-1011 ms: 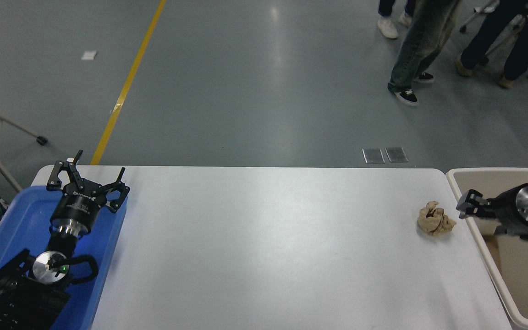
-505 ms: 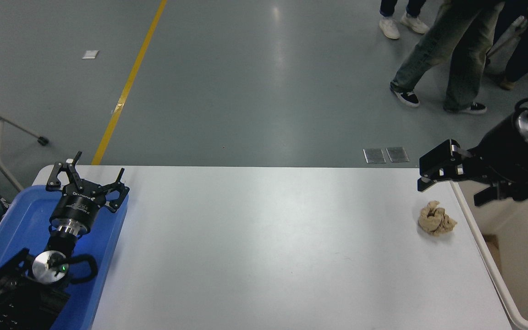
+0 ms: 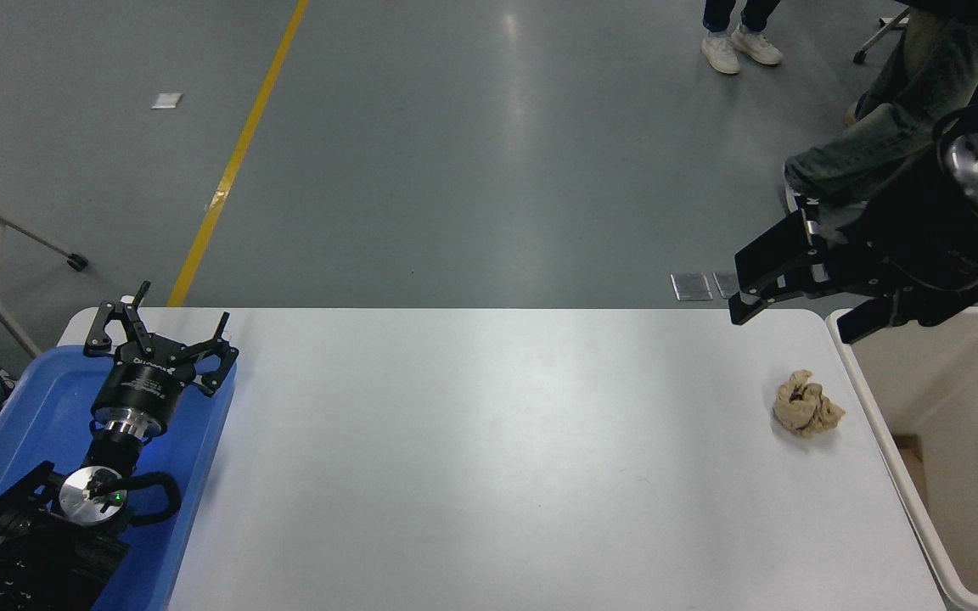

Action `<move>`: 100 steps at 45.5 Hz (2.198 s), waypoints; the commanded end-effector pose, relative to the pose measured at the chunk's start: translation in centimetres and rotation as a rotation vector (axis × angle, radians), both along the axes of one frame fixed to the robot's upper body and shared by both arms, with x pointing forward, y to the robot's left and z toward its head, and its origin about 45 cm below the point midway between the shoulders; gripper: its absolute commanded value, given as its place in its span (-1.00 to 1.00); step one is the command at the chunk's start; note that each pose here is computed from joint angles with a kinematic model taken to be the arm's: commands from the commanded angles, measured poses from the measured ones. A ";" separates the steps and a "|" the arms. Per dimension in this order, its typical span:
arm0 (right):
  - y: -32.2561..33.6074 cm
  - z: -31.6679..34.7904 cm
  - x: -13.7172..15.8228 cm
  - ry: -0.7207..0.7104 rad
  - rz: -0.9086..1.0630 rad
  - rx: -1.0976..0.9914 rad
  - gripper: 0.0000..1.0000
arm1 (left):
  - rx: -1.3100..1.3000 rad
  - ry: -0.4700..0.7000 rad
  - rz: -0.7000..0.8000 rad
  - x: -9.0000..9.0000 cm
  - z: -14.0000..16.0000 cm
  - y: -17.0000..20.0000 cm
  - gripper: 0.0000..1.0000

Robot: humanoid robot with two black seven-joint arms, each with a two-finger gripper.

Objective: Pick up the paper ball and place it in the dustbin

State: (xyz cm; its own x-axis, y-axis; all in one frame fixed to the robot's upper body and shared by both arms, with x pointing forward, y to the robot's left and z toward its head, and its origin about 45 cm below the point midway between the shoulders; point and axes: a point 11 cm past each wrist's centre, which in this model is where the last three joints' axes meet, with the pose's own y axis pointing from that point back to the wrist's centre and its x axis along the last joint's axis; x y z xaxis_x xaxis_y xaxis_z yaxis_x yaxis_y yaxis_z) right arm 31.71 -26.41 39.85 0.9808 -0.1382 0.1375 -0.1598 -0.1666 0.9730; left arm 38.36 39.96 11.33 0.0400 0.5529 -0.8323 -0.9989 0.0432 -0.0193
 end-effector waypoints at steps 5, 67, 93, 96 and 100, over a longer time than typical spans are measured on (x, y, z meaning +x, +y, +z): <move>-6.3 -9.7 3.3 -0.065 -0.239 -0.054 1.00 | 0.001 -0.001 -0.002 0.1 0.1 -0.1 0.99; -10.2 -34.0 6.5 -0.459 -0.419 -0.281 1.00 | 0.001 -0.001 -0.002 0.1 0.1 -0.1 0.99; -13.2 -35.0 5.5 -0.486 -0.201 -0.475 -1.00 | 0.001 -0.001 -0.002 0.1 0.1 -0.1 0.99; -13.4 -34.9 5.5 -0.481 -0.203 -0.482 -1.00 | 0.001 -0.001 -0.002 0.1 0.1 -0.1 0.99; -13.4 -34.6 5.8 -0.489 -0.206 -0.485 -1.00 | 0.001 -0.001 -0.002 0.1 0.1 -0.1 0.99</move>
State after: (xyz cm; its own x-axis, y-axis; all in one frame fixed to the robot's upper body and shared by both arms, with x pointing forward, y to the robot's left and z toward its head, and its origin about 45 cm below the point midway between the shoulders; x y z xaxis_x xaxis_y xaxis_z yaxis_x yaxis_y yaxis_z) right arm 37.38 -39.24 4.97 0.7422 -0.1765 0.6465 -0.5756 0.3263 0.7498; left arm 38.43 39.91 11.39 0.0422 0.5532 -0.8320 -0.9988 0.0452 -0.0207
